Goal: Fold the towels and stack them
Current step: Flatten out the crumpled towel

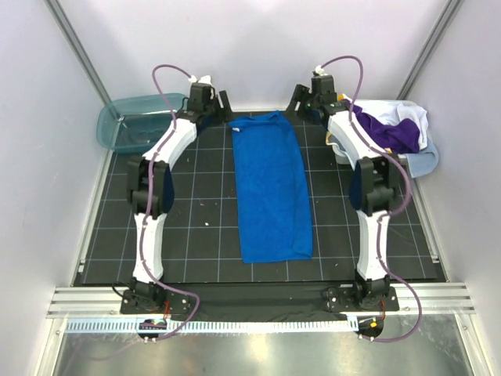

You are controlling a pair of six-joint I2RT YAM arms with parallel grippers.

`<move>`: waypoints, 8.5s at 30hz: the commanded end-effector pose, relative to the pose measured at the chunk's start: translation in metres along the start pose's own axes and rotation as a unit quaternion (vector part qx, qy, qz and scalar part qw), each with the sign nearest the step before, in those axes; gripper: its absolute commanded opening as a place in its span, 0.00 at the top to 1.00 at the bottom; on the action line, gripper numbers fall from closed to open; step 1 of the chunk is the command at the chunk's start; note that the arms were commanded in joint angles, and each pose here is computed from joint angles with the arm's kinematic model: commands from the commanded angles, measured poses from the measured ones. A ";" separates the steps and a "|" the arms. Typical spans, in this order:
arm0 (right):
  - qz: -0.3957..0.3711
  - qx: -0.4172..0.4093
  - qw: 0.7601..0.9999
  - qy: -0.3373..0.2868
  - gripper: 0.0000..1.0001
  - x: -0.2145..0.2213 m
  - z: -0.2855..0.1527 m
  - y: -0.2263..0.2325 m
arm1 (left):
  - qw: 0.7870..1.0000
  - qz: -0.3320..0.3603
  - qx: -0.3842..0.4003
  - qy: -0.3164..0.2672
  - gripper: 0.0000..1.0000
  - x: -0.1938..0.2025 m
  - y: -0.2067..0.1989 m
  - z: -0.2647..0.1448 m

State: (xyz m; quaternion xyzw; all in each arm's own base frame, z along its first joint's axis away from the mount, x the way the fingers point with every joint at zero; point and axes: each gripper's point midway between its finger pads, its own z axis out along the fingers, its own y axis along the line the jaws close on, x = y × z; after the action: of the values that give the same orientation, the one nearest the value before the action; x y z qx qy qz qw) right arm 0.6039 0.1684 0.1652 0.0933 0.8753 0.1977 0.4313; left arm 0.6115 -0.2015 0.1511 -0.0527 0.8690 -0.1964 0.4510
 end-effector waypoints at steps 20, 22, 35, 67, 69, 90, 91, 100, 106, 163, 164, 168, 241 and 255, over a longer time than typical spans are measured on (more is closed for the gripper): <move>-0.114 0.126 0.984 0.058 0.53 0.238 -0.258 -0.020 | 0.984 -0.034 -0.095 0.149 0.37 0.284 -0.045 -0.250; -0.127 0.128 0.982 0.063 0.55 0.253 -0.261 -0.018 | 0.983 -0.045 -0.088 0.156 0.37 0.296 -0.047 -0.258; -0.136 0.125 0.978 0.099 0.59 0.309 -0.262 -0.025 | 0.973 -0.020 -0.108 0.205 0.40 0.373 -0.047 -0.280; -0.153 0.135 0.975 0.094 0.62 0.314 -0.275 -0.042 | 0.969 0.013 -0.141 0.204 1.00 0.388 -0.028 -0.277; -0.152 0.137 0.975 0.088 0.62 0.309 -0.278 -0.043 | 0.970 0.017 -0.141 0.199 1.00 0.384 -0.027 -0.279; -0.187 0.115 0.969 0.112 0.63 0.346 -0.268 0.012 | 0.976 0.018 -0.100 0.195 0.93 0.371 -0.029 -0.292; -0.188 0.115 0.969 0.114 0.63 0.350 -0.267 0.012 | 0.975 0.020 -0.104 0.196 0.90 0.371 -0.027 -0.294; -0.195 0.120 0.966 0.124 0.64 0.366 -0.263 0.012 | 0.977 0.011 -0.098 0.191 0.54 0.360 -0.020 -0.312; -0.199 0.118 0.964 0.132 0.64 0.375 -0.261 0.012 | 0.973 0.002 -0.092 0.212 0.55 0.375 -0.013 -0.314; -0.174 0.113 0.970 0.126 0.86 0.383 -0.284 -0.010 | 0.967 0.017 -0.109 0.228 1.00 0.391 -0.002 -0.310; -0.167 0.112 0.972 0.121 0.87 0.380 -0.287 -0.010 | 0.967 0.018 -0.111 0.229 1.00 0.391 -0.001 -0.310; -0.160 0.125 0.973 0.111 0.88 0.373 -0.294 -0.022 | 0.966 0.022 -0.113 0.232 1.00 0.390 -0.001 -0.312; -0.129 0.150 0.968 0.155 0.46 0.351 -0.306 -0.053 | 0.936 0.016 -0.070 0.343 0.33 0.365 -0.019 -0.326; -0.110 0.165 0.962 0.187 0.50 0.381 -0.302 -0.080 | 0.906 0.011 -0.066 0.419 0.46 0.413 -0.004 -0.332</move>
State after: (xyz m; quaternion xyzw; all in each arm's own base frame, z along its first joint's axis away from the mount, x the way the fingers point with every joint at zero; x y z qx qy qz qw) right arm 0.1301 0.1373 0.0260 0.0186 0.9668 0.0006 0.2548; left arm 0.1055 -0.2132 0.0173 0.0079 0.9902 -0.1279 0.0565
